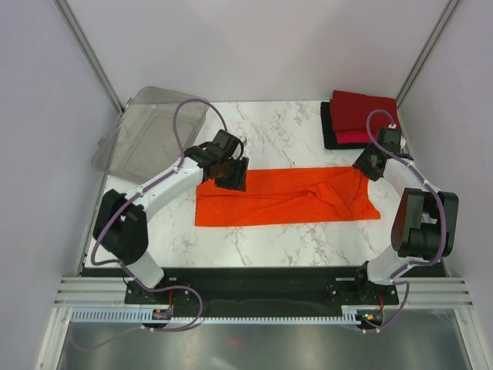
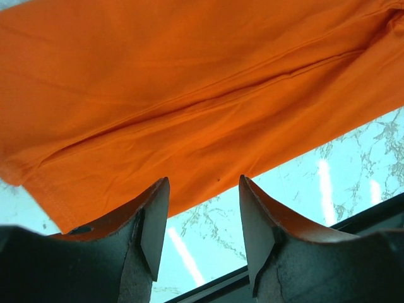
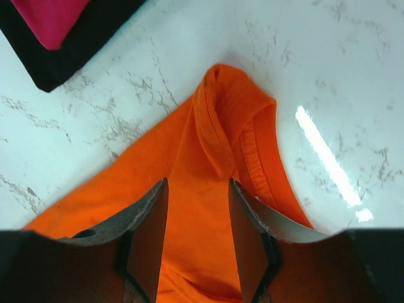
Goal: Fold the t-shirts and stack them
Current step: Fold the tshirt
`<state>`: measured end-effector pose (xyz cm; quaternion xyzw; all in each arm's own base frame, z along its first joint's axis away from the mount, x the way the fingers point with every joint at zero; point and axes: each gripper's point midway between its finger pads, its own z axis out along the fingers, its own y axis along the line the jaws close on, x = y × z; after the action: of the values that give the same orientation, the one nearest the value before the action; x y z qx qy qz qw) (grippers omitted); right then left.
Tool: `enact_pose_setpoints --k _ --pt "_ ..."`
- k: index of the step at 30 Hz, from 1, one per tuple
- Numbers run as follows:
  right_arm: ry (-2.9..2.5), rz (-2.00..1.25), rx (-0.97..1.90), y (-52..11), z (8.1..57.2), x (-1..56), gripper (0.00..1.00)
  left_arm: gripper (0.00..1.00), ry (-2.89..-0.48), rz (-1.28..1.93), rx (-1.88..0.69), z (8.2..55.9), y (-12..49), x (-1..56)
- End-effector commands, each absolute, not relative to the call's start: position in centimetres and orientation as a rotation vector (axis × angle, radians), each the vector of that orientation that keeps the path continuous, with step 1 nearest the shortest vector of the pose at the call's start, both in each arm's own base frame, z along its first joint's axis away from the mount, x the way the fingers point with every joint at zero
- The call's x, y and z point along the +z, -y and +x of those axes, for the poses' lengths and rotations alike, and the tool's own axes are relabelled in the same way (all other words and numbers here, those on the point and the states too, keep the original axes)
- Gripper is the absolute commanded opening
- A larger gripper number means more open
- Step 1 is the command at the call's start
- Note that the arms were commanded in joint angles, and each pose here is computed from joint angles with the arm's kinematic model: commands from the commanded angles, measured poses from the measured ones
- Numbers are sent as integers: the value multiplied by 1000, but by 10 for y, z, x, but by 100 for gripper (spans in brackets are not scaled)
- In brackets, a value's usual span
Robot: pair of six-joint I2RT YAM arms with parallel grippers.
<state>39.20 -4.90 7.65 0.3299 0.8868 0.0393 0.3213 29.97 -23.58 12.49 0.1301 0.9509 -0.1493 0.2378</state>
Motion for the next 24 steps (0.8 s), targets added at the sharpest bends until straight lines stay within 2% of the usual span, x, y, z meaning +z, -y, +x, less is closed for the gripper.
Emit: enact_pose_setpoints --k 1,2,6,7,13,24 --pt "-2252 769 122 64 422 95 50 56 -2611 359 -505 320 263 124" --pt "-2250 765 121 67 424 93 51 55 -2591 346 -532 331 273 134" --pt "-2264 743 199 68 433 82 50 54 -2642 329 -488 359 284 114" --pt "-2267 731 207 67 437 79 50 54 -2692 320 -457 363 281 96" --pt "-2259 685 259 66 452 72 47 54 -2728 268 -418 396 271 71" --pt "-2274 691 148 85 444 48 36 53 -2820 212 -296 406 247 20"
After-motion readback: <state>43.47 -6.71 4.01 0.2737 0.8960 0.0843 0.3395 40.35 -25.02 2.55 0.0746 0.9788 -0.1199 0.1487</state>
